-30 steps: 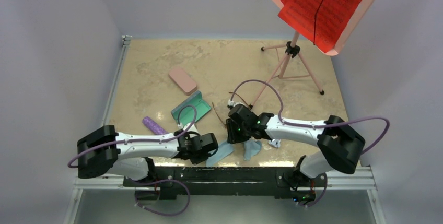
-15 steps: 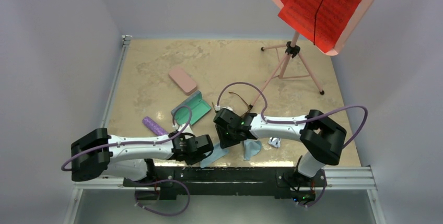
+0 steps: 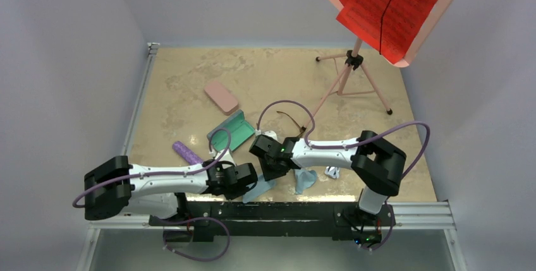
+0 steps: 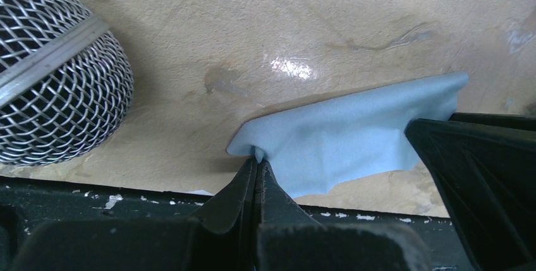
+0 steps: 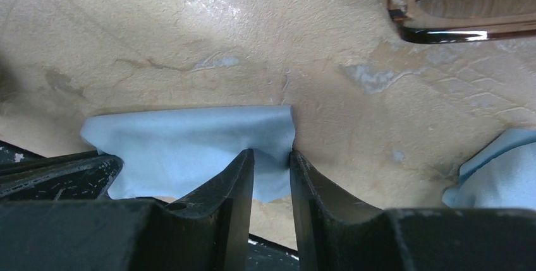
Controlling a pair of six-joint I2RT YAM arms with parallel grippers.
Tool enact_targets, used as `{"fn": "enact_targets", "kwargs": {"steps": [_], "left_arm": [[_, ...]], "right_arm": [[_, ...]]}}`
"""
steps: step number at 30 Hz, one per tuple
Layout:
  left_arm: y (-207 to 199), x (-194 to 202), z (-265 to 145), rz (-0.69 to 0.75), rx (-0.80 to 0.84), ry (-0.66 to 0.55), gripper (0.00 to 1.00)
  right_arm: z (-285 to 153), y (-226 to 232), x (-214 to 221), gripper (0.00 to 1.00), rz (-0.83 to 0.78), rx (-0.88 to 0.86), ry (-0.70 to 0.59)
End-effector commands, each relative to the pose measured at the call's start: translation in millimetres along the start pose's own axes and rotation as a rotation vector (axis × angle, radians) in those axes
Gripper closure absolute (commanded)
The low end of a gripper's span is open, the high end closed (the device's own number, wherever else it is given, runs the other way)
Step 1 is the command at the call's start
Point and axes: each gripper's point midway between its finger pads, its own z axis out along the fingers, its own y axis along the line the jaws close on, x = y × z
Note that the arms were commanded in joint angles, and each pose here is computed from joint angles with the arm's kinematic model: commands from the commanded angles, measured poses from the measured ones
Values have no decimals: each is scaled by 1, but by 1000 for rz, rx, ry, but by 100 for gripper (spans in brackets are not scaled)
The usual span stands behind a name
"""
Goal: Organize the sunglasses
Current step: Pick up the folded cleaning cloth from the corner of the board, then place the folded cleaning cloth in the sunglasses case.
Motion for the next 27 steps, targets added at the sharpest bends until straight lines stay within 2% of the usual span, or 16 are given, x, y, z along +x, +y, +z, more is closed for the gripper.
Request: {"fn": "enact_targets", "kwargs": {"steps": [1, 4, 10, 12, 20, 27], "left_arm": [[1, 0, 2, 9, 20, 1, 100], [1, -1, 1, 7, 28, -3, 100], [3, -6, -2, -4, 35, -26, 100], [1, -9, -4, -6, 48, -38, 100], [-18, -35, -35, 56, 111, -122, 100], [-29, -73, -53, 91, 96, -217, 100]], "right_arm": [[-1, 1, -1, 70, 11, 67, -11], [1, 5, 1, 74, 17, 66, -7], [-1, 6, -3, 96, 36, 65, -34], [-4, 10, -8, 100, 30, 39, -58], [-41, 39, -46, 100, -68, -123, -222], [-67, 50, -97, 100, -151, -116, -357]]}}
